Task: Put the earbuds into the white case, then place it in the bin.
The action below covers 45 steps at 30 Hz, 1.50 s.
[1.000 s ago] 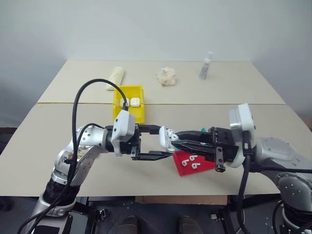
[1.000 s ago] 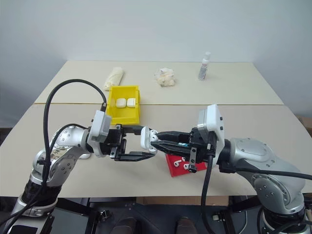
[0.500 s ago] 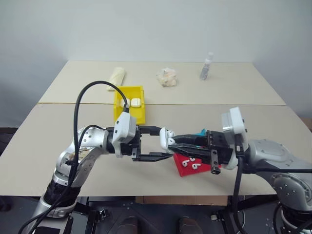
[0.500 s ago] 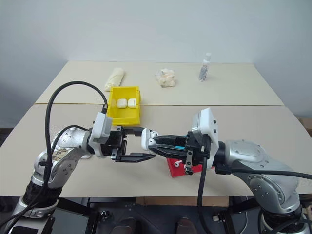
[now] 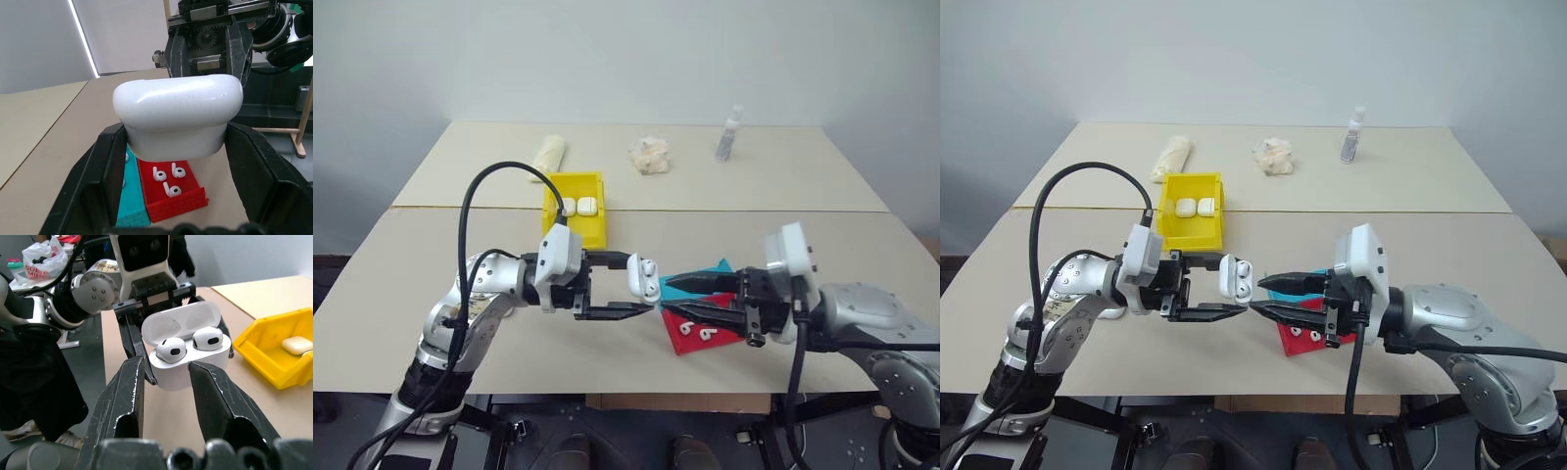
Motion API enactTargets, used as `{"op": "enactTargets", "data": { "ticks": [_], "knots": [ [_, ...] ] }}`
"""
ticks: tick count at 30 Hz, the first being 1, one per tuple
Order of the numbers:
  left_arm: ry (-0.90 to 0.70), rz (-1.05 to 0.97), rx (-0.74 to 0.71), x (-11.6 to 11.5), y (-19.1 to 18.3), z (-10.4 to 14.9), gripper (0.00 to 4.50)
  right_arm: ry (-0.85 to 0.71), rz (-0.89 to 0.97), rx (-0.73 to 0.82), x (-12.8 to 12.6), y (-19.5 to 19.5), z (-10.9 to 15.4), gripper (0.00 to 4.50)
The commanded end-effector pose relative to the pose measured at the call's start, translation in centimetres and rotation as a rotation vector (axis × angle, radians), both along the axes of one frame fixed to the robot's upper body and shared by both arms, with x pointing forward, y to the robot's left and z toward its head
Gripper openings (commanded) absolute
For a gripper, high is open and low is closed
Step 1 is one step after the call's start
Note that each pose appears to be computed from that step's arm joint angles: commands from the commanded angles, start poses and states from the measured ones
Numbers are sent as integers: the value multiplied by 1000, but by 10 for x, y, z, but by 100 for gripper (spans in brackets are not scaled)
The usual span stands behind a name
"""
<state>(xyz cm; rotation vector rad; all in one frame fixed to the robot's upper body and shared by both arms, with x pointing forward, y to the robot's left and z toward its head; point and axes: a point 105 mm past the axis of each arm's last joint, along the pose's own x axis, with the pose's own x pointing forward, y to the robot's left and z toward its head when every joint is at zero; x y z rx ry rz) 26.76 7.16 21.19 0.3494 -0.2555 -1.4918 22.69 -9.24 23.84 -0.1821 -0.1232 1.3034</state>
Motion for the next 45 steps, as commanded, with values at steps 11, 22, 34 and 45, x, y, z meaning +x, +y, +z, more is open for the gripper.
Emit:
{"op": "enactTargets", "data": {
  "ticks": [11, 22, 34, 45],
  "knots": [
    [-64, 25, -8, 16, -24, -2, 278, -211, -16, -166, -3, 25, 30, 1],
    [-72, 48, -32, 16, -32, -1, 278, -280, -34, -279, 9, 41, 12, 1],
    [-77, 64, -28, 17, -31, -3, 278, -360, -84, -388, 18, 40, 1, 1],
    [-76, 40, -51, 17, -31, 0, 278, -403, -186, -537, 27, 25, -9, 1]
  ]
}}
